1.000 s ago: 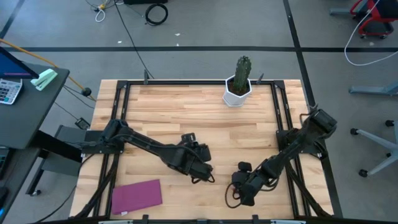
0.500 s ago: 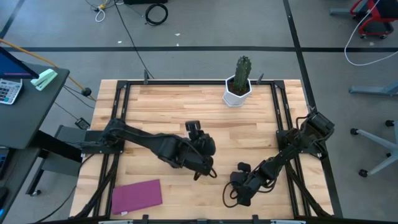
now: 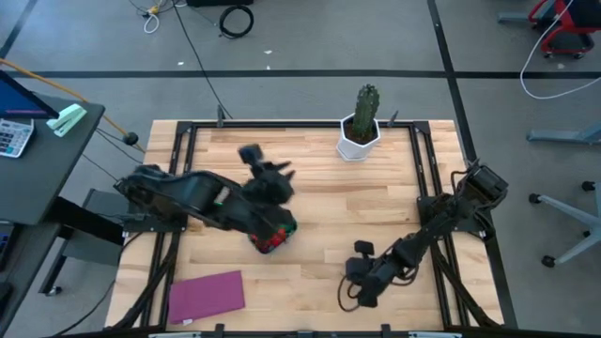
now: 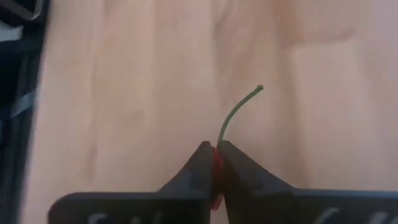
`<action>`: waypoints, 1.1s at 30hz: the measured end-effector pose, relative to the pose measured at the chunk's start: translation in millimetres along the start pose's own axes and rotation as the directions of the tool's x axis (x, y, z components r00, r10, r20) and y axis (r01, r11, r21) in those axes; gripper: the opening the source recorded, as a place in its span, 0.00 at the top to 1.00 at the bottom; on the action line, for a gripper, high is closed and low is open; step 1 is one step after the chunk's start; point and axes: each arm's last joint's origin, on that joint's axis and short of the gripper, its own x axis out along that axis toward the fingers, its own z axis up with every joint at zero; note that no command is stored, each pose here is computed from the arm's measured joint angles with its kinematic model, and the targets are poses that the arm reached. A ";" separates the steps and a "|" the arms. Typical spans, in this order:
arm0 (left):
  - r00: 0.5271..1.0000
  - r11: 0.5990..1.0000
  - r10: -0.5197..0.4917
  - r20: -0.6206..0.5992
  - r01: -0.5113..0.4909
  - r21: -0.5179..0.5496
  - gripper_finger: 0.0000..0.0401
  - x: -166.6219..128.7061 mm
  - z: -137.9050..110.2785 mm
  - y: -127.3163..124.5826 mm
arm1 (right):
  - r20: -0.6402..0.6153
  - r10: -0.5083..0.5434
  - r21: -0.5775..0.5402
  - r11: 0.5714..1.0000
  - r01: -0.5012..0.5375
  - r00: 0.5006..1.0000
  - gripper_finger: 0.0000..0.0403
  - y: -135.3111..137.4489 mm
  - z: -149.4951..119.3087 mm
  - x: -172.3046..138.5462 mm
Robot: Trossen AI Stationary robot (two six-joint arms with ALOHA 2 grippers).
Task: Pick and placing Produce into tupperware
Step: Put the red cherry into the blue bin
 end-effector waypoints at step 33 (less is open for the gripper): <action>0.996 0.984 0.011 0.092 0.005 -0.176 0.91 -45.5 -12.4 83.9 | 0.275 -0.159 -0.159 0.965 0.208 0.948 0.91 -116.5 198.4 64.1</action>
